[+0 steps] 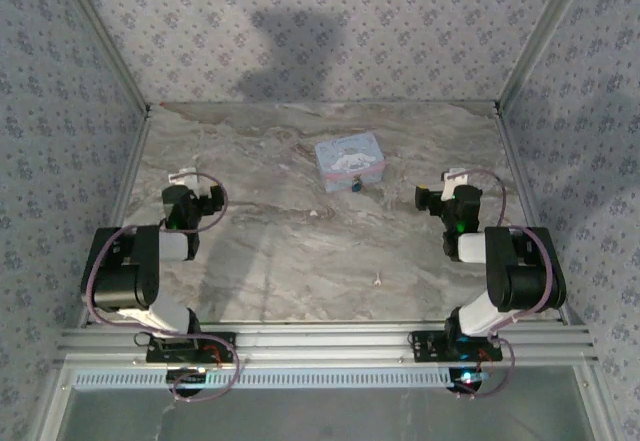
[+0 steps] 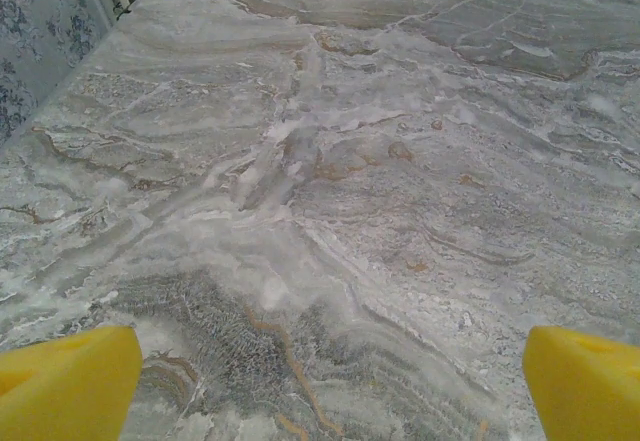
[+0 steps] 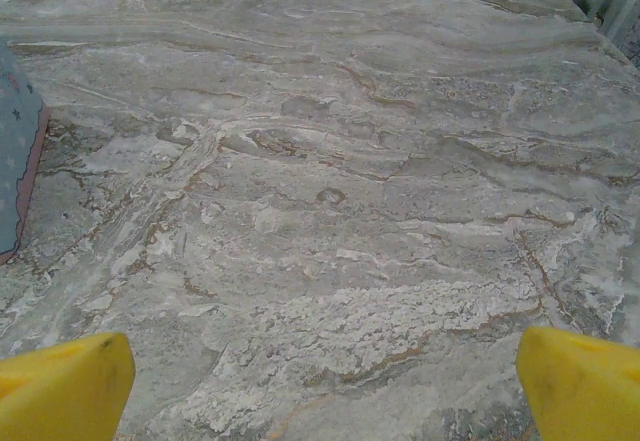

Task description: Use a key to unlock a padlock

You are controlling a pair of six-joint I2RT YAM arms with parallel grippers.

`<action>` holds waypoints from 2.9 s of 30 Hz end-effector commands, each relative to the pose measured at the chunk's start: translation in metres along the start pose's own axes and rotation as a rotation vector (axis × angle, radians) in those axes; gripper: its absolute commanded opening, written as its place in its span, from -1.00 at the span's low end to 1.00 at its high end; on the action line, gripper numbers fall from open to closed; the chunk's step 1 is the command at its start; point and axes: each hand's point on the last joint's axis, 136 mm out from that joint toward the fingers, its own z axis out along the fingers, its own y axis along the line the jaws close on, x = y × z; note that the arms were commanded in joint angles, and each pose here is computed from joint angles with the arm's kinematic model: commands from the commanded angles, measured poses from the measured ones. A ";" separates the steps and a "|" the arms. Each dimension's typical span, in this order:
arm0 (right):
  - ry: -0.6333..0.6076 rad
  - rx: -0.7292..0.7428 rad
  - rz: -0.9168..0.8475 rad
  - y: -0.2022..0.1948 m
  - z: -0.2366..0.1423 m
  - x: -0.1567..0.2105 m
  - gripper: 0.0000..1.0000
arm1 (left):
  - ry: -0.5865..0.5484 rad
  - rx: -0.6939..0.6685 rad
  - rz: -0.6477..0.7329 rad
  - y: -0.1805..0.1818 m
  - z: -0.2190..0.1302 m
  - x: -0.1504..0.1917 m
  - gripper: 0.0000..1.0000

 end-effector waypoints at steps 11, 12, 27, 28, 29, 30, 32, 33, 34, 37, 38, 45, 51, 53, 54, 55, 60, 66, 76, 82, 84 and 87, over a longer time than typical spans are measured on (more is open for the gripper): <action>0.006 0.017 0.012 -0.005 -0.003 0.001 1.00 | -0.006 -0.008 0.006 0.001 -0.004 -0.002 0.96; 0.006 0.018 0.012 -0.005 -0.003 0.001 1.00 | -0.006 -0.007 0.006 0.001 -0.004 -0.002 0.96; 0.006 0.018 0.012 -0.005 -0.003 0.001 1.00 | -0.006 -0.008 0.007 0.001 -0.004 -0.002 0.96; 0.005 0.017 0.012 -0.005 -0.003 0.000 1.00 | -0.006 -0.007 0.007 0.001 -0.004 -0.002 0.96; 0.005 0.017 0.014 -0.005 -0.003 0.000 1.00 | -0.008 -0.007 0.006 0.001 -0.004 -0.003 0.96; 0.007 0.016 0.013 -0.005 -0.003 0.001 1.00 | -0.007 -0.006 0.006 0.000 -0.004 -0.003 0.96; 0.006 0.011 0.016 -0.005 -0.003 0.001 1.00 | -0.006 -0.006 0.007 0.000 -0.004 -0.002 0.96; 0.007 0.009 0.017 -0.004 -0.003 0.001 1.00 | -0.006 -0.006 0.006 0.001 -0.004 -0.002 0.96; 0.006 0.010 0.018 -0.005 -0.002 0.001 1.00 | -0.005 -0.006 0.006 0.001 -0.004 -0.002 0.96; 0.004 0.010 0.018 -0.005 -0.003 0.000 1.00 | -0.005 -0.006 0.006 0.001 -0.004 -0.002 0.96; 0.005 0.010 0.018 -0.005 -0.003 0.000 1.00 | -0.007 -0.008 0.006 0.001 -0.004 -0.003 0.96; 0.005 0.009 0.020 -0.005 -0.003 0.001 1.00 | -0.007 -0.007 0.006 0.001 -0.004 -0.003 0.96; -0.005 0.064 0.044 -0.015 -0.011 -0.008 1.00 | -0.034 -0.026 0.036 -0.003 -0.016 -0.015 0.96; -0.015 0.070 0.046 -0.017 -0.017 -0.015 1.00 | -0.042 -0.030 0.046 -0.004 -0.024 -0.023 0.96; -0.015 0.074 0.049 -0.017 -0.020 -0.019 1.00 | -0.043 -0.036 0.046 -0.004 -0.027 -0.027 0.96; -0.011 0.079 0.054 -0.018 -0.024 -0.023 1.00 | -0.040 -0.039 0.042 -0.004 -0.031 -0.031 0.96; 0.022 0.063 0.148 -0.014 -0.043 -0.039 1.00 | -0.024 -0.027 -0.065 -0.006 -0.050 -0.059 0.96; 0.169 -0.063 0.334 0.025 -0.073 -0.048 0.89 | 0.049 0.086 -0.332 -0.029 -0.070 -0.084 0.96; 0.619 -0.294 0.334 0.116 -0.136 0.024 0.43 | 0.164 0.296 -0.553 -0.099 -0.084 -0.072 0.96; 0.842 -0.367 0.365 0.152 -0.174 0.079 0.15 | 0.205 0.363 -0.525 -0.135 -0.082 -0.066 0.96; 0.888 -0.357 0.372 0.157 -0.182 0.092 0.05 | 0.205 0.371 -0.523 -0.139 -0.079 -0.067 0.96; 0.939 -0.357 0.367 0.164 -0.192 0.109 -0.03 | 0.208 0.375 -0.517 -0.142 -0.077 -0.068 0.96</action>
